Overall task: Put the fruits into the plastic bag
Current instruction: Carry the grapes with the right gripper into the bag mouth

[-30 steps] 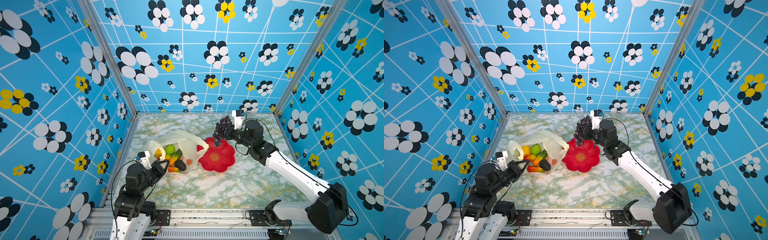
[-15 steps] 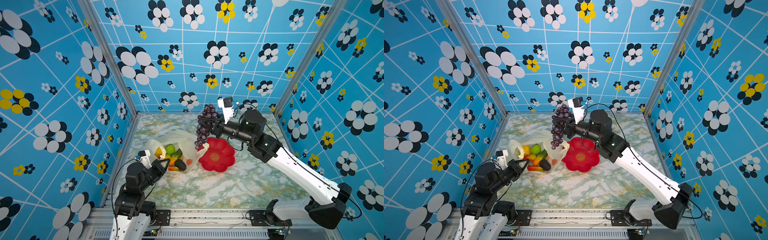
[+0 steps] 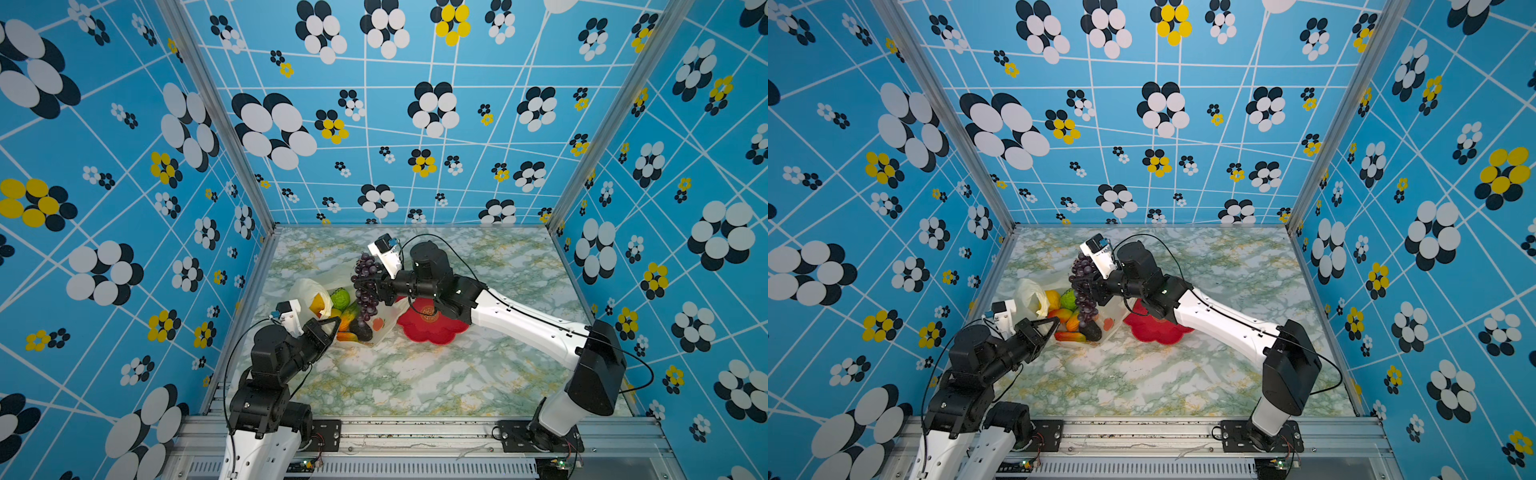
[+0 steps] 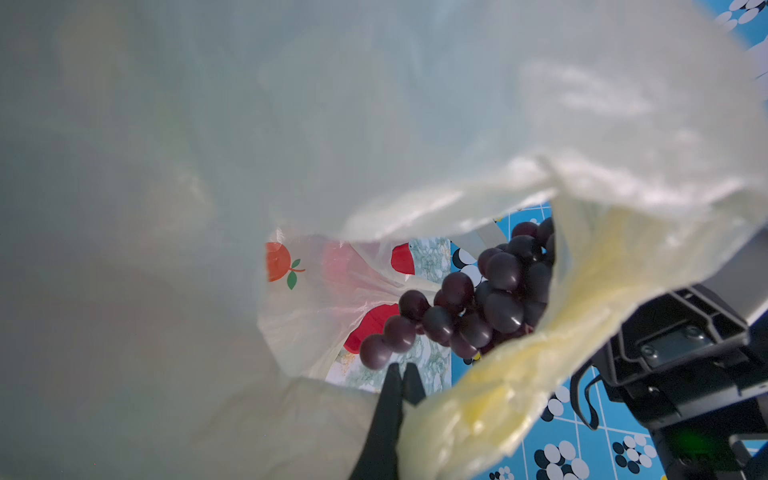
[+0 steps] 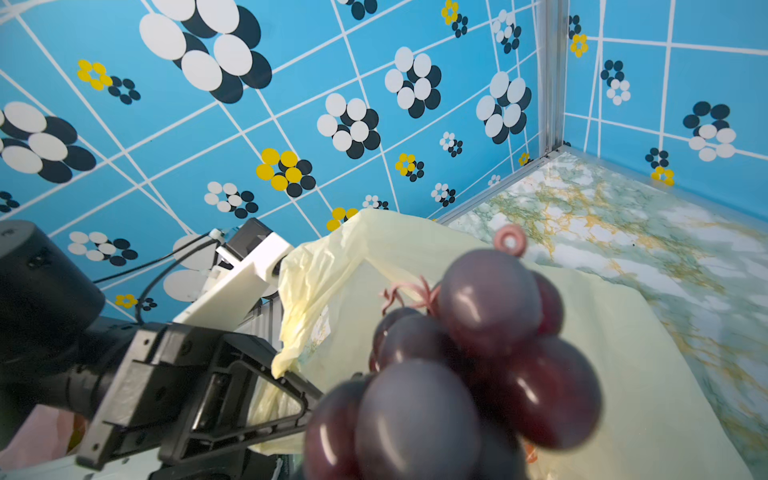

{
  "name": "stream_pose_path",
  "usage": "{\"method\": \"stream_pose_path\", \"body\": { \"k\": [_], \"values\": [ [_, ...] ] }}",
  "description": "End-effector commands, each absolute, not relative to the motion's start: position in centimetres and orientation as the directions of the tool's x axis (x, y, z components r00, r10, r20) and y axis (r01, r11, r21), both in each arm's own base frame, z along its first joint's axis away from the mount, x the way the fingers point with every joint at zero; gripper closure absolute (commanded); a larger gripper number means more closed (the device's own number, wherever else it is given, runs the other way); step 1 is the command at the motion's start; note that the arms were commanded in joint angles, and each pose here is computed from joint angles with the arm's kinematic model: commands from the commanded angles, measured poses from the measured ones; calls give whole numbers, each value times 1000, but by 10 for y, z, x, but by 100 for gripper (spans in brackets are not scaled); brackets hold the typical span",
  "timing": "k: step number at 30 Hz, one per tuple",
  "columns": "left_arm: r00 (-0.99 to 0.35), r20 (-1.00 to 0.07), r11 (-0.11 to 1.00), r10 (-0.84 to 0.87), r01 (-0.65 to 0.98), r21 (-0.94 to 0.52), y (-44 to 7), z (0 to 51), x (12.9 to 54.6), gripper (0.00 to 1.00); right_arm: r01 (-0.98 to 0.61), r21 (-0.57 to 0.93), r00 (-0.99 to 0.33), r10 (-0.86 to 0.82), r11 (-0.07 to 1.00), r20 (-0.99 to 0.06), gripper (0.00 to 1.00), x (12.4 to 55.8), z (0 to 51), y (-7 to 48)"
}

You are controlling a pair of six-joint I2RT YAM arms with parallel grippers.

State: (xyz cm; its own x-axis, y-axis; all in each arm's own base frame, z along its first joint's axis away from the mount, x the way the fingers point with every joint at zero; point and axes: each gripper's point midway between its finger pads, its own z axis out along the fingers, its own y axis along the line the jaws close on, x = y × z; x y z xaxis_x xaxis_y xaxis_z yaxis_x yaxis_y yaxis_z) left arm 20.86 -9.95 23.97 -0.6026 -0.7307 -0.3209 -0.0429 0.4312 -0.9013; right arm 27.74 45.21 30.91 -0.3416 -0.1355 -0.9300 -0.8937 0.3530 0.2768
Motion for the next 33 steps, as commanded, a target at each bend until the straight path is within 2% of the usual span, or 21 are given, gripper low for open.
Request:
{"method": "stream_pose_path", "body": {
  "k": [1,12,19,28,33],
  "values": [
    [-596,-333,415,-731,-1,-910,-101,253,211,100,-948,163,-206,-135,274,-969,67,273,302,465],
    [-595,-338,418,-729,4,-908,-101,256,208,100,-1000,-3,-3,-322,20,-947,67,245,219,483],
    [-597,-339,415,-727,11,-910,-102,256,209,100,-990,-112,139,-576,-82,-805,64,231,171,478],
    [-597,-334,407,-729,14,-913,-102,256,208,100,-997,-62,21,-678,37,-735,63,262,152,497],
    [-603,-336,413,-724,12,-911,-103,255,207,100,-993,-42,-54,-717,115,-695,43,279,139,504]
  ]
}}
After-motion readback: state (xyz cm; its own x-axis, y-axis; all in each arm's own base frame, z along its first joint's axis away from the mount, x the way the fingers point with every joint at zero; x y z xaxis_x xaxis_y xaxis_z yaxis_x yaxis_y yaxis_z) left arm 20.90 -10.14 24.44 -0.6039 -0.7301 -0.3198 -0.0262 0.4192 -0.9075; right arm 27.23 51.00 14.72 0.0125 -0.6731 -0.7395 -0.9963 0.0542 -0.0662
